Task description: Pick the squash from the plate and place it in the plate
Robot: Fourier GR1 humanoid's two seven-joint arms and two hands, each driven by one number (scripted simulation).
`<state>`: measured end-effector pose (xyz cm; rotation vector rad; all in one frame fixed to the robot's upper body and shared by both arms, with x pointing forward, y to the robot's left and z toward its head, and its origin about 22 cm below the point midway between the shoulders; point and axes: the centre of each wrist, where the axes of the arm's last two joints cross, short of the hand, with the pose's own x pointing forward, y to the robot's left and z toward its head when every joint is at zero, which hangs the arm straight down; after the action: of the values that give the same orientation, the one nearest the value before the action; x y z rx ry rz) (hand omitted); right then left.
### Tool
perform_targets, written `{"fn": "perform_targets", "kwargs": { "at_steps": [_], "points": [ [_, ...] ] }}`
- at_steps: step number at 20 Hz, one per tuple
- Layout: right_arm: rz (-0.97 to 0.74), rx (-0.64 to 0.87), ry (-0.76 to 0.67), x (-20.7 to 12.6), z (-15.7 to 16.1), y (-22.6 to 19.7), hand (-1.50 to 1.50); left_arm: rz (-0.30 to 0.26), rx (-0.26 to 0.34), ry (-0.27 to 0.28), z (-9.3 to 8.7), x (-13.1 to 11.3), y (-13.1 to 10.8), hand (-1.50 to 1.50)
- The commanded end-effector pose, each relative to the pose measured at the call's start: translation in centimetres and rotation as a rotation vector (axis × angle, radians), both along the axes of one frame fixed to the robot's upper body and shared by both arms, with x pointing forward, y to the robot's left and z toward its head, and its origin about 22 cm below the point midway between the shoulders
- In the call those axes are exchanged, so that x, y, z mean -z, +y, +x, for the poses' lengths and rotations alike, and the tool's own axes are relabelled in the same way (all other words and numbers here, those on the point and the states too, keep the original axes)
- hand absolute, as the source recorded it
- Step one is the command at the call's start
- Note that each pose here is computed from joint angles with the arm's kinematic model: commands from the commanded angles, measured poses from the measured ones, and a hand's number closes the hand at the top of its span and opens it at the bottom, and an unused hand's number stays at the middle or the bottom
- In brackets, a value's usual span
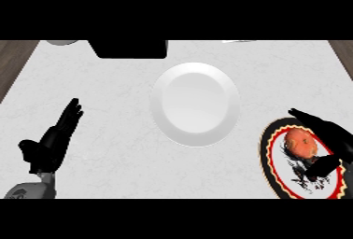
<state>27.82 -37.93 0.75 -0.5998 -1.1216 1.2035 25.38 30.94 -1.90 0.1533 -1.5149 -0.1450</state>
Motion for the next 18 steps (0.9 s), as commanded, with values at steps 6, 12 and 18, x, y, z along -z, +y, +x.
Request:
{"fn": "perform_targets", "kwargs": {
  "at_steps": [6,12,18],
  "points": [
    [0.03,-0.123,0.033,2.9,1.3,1.9,1.5,0.016,-0.018,-0.019,0.1,-1.0,1.6,0.0],
    [0.031,-0.113,-0.028,4.0,0.1,0.3,1.5,0.0,-0.007,-0.012,-1.1,0.2,0.0,0.0],
    [-0.008,0.138,-0.093,2.3,2.2,-3.7,1.5,-0.017,0.001,-0.001,0.3,0.1,-1.4,0.0]
  ]
}}
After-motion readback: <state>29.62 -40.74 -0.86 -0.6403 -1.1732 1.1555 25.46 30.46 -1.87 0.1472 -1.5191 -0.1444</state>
